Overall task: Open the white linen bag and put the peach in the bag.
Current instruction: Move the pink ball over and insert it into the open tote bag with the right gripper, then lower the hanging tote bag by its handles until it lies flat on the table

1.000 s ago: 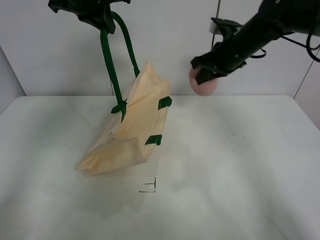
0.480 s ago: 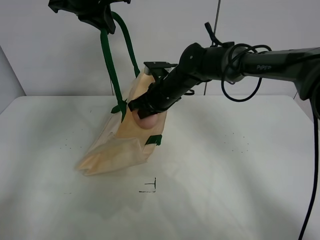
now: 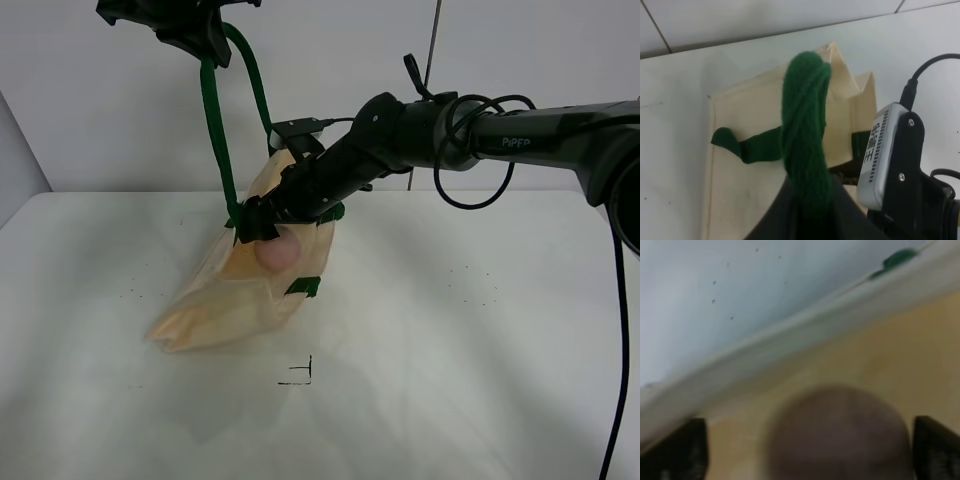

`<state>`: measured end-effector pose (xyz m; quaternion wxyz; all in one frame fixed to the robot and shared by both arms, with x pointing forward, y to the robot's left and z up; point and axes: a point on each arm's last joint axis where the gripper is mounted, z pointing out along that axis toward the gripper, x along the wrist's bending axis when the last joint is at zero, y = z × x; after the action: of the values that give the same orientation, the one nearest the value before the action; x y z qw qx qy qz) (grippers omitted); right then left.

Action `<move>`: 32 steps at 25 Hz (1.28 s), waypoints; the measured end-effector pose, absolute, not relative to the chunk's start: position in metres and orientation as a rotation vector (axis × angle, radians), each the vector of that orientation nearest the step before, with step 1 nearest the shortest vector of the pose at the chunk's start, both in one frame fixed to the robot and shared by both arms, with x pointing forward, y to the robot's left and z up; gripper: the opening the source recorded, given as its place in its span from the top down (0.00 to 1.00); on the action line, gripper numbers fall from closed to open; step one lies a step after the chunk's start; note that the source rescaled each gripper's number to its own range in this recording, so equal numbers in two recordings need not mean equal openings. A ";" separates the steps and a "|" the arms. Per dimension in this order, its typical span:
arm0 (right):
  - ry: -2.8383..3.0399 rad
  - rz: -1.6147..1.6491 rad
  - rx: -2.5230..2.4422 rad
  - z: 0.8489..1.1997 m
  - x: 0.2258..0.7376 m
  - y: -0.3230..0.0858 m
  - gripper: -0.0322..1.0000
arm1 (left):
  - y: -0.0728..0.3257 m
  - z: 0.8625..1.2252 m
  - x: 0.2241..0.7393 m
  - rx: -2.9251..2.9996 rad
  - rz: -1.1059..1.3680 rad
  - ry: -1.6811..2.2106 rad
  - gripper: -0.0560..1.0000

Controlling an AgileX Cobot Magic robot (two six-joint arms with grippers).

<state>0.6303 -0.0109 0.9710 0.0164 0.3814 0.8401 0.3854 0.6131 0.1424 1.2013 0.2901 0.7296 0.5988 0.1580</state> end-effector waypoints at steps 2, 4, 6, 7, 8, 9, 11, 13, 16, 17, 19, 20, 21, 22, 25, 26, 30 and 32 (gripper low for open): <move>2.607 1.165 1.225 0.971 0.631 -0.014 0.01 | 0.142 1.201 0.613 1.946 0.421 1.597 0.95; 2.590 1.117 1.313 0.975 0.633 -0.023 0.00 | 0.142 1.201 0.613 1.946 0.421 1.597 0.95; 2.588 1.014 1.380 0.980 0.636 -0.040 0.00 | 0.142 1.201 0.613 1.946 0.421 1.597 0.95; 2.584 0.955 1.428 0.983 0.636 -0.049 0.00 | 0.142 1.201 0.613 1.946 0.421 1.597 0.95; 2.567 0.886 1.474 0.986 0.638 -0.060 0.00 | 0.142 1.201 0.613 1.946 0.421 1.597 0.95; 2.555 0.810 1.517 0.990 0.641 -0.071 0.00 | 0.142 1.201 0.613 1.946 0.421 1.597 0.95; 2.511 0.678 1.625 0.994 0.648 -0.093 0.00 | 0.142 1.201 0.613 1.946 0.421 1.597 0.95; 2.458 0.579 1.682 0.997 0.657 -0.118 0.00 | 0.142 1.201 0.613 1.946 0.421 1.597 0.95; 2.373 0.506 1.767 0.997 0.671 -0.156 0.00 | 0.142 1.201 0.613 1.946 0.421 1.597 0.95; 2.342 0.492 1.799 0.996 0.675 -0.171 0.00 | 0.142 1.201 0.613 1.946 0.421 1.597 0.95; 2.281 0.463 1.867 0.996 0.682 -0.201 0.00 | 0.142 1.201 0.613 1.946 0.421 1.597 0.95; 2.247 0.450 1.907 0.995 0.685 -0.217 0.00 | 0.142 1.201 0.613 1.946 0.421 1.597 0.95; 2.221 0.432 1.941 0.995 0.687 -0.231 0.00 | 0.142 1.201 0.613 1.946 0.421 1.597 0.95; 2.191 0.413 1.980 0.995 0.688 -0.247 0.00 | 0.142 1.201 0.613 1.946 0.421 1.597 0.95; 2.135 0.349 2.078 0.993 0.686 -0.283 0.00 | 0.142 1.201 0.613 1.946 0.421 1.597 0.95; 2.133 0.330 2.099 0.993 0.685 -0.290 0.00 | 0.142 1.201 0.613 1.946 0.421 1.597 0.95; 2.202 0.219 2.128 0.991 0.677 -0.295 0.00 | 0.142 1.201 0.613 1.946 0.421 1.597 0.95; 2.223 0.187 2.140 0.991 0.674 -0.295 0.00 | 0.142 1.201 0.613 1.946 0.421 1.597 0.95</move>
<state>0.6736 -0.2954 0.9913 0.0253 0.6920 0.7189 0.0604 0.6131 0.1424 1.2013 0.2901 0.7296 0.5988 0.1580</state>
